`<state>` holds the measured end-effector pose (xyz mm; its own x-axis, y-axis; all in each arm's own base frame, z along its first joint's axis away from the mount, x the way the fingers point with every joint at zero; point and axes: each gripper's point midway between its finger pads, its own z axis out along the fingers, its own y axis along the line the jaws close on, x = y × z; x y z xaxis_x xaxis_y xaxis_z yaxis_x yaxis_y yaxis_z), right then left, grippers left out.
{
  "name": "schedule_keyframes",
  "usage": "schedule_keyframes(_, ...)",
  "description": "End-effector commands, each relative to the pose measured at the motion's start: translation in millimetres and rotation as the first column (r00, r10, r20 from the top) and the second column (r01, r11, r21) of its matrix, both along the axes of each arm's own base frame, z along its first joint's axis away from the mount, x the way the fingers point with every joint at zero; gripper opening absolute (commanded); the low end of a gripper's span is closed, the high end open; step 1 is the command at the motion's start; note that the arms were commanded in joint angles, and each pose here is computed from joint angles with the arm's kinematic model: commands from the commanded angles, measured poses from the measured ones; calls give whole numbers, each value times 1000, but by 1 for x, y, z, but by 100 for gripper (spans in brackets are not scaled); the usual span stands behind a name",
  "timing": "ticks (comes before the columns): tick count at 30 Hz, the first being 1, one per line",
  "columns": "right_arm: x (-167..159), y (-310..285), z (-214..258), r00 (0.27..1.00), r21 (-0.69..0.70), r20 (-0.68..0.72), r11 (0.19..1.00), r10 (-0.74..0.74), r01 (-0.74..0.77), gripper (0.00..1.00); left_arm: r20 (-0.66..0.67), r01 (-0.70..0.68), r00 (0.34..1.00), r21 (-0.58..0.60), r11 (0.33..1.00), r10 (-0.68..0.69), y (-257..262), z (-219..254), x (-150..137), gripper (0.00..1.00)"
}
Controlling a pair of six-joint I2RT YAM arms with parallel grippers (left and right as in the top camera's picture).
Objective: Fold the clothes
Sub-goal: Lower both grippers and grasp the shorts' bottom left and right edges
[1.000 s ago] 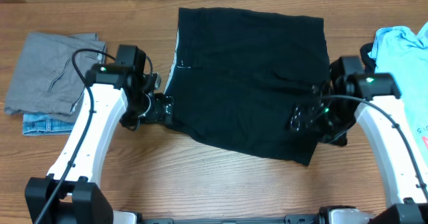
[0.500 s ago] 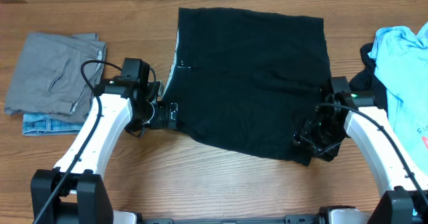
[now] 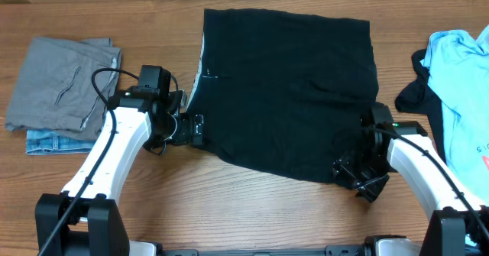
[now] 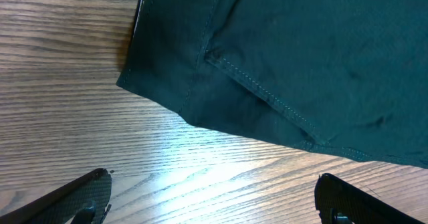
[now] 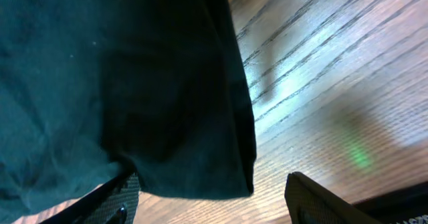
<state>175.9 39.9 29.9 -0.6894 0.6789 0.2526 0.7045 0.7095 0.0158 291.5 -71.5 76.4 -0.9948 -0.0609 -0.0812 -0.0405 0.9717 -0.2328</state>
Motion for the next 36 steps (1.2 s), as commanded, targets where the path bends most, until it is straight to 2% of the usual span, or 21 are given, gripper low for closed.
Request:
schedule_keyframes(1,-1,6,-8,999,26,7,999,-32,32,74,-2,-3,1000,-20,1000,3,-4,1,-2,100)
schedule_keyframes(7,12,6,-11,997,29,66,999,-33,31,73,13,-4,1000,-22,1000,4,-5,2,2,100)
schedule_keyframes(16,4,3,-32,993,8,67,995,-97,97,72,12,-18,1000,-24,1000,19,-5,2,2,100)
schedule_keyframes(18,3,0,-32,993,-9,65,995,-96,97,63,13,-18,1000,-24,1000,19,-5,2,3,100)
schedule_keyframes(19,3,-1,-32,993,-15,66,995,-95,97,55,14,-19,1000,-23,1000,19,-5,2,3,100)
schedule_keyframes(21,3,-3,-32,994,-27,64,995,-93,95,24,20,-22,1000,-22,1000,23,-4,2,4,98)
schedule_keyframes(22,3,-4,-32,994,-30,64,995,-93,95,11,21,-33,999,-14,999,33,-3,2,5,92)
schedule_keyframes(23,2,-4,-32,994,-30,62,995,-93,95,4,18,-49,999,-7,999,49,-1,1,6,88)
schedule_keyframes(24,2,-4,-32,994,-34,61,995,-92,94,4,10,-70,998,-3,998,70,0,0,5,80)
schedule_keyframes(25,2,-5,-33,995,-35,64,996,-79,81,4,2,-78,997,-4,997,78,0,-2,5,78)
schedule_keyframes(27,2,-5,-33,996,-33,68,998,-51,53,4,-15,-91,996,-2,996,91,0,-6,2,80)
schedule_keyframes(29,2,-6,-33,997,-36,69,998,-40,43,4,-37,-113,993,0,994,113,0,-12,0,86)
schedule_keyframes(36,4,-7,-33,996,-43,79,998,-39,42,4,-162,-194,967,26,981,196,-1,-42,-10,87)
